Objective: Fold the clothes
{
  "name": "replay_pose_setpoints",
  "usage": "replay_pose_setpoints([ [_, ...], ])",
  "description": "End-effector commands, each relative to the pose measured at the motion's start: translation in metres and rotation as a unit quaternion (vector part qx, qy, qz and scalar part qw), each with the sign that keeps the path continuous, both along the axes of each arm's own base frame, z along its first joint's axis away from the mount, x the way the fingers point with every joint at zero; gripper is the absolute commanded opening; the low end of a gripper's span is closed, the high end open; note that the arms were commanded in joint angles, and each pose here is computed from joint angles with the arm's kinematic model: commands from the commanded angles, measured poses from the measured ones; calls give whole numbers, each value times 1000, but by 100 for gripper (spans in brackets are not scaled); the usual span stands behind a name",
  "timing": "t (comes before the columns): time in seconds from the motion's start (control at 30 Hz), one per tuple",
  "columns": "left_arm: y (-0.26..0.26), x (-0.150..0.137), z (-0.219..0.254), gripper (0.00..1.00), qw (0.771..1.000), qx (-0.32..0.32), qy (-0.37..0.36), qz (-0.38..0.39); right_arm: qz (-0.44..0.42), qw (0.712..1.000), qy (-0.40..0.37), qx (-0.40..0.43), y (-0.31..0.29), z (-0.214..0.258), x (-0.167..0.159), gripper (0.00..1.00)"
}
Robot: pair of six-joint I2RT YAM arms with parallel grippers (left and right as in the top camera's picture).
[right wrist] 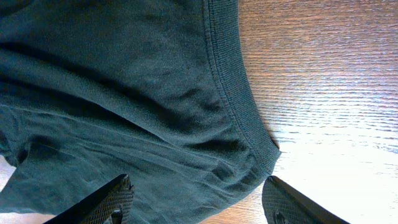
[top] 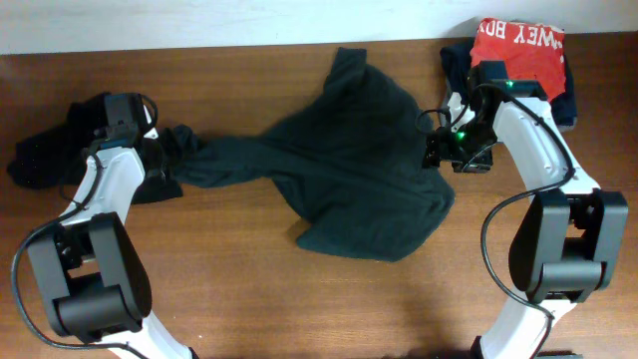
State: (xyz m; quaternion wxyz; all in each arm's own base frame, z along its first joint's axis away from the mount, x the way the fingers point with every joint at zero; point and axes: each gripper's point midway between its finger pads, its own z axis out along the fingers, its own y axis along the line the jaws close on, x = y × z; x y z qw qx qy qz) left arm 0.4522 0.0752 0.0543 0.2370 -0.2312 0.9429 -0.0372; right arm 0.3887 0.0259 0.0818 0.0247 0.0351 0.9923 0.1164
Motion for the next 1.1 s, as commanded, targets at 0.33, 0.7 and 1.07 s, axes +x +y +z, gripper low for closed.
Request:
replay_pose_setpoints([
  [0.33, 0, 6, -14, 1, 1000, -3, 4, -7, 7, 1000, -11, -5, 0, 7, 3, 71],
  [0.7, -6, 8, 125, 1, 992, 7, -126, -18, 7, 1000, 0, 7, 3, 8, -3, 70],
  [1.07, -18, -57, 253, 1, 969, 36, -244, -23, 8, 999, 19, 42, 15, 18, -16, 65],
])
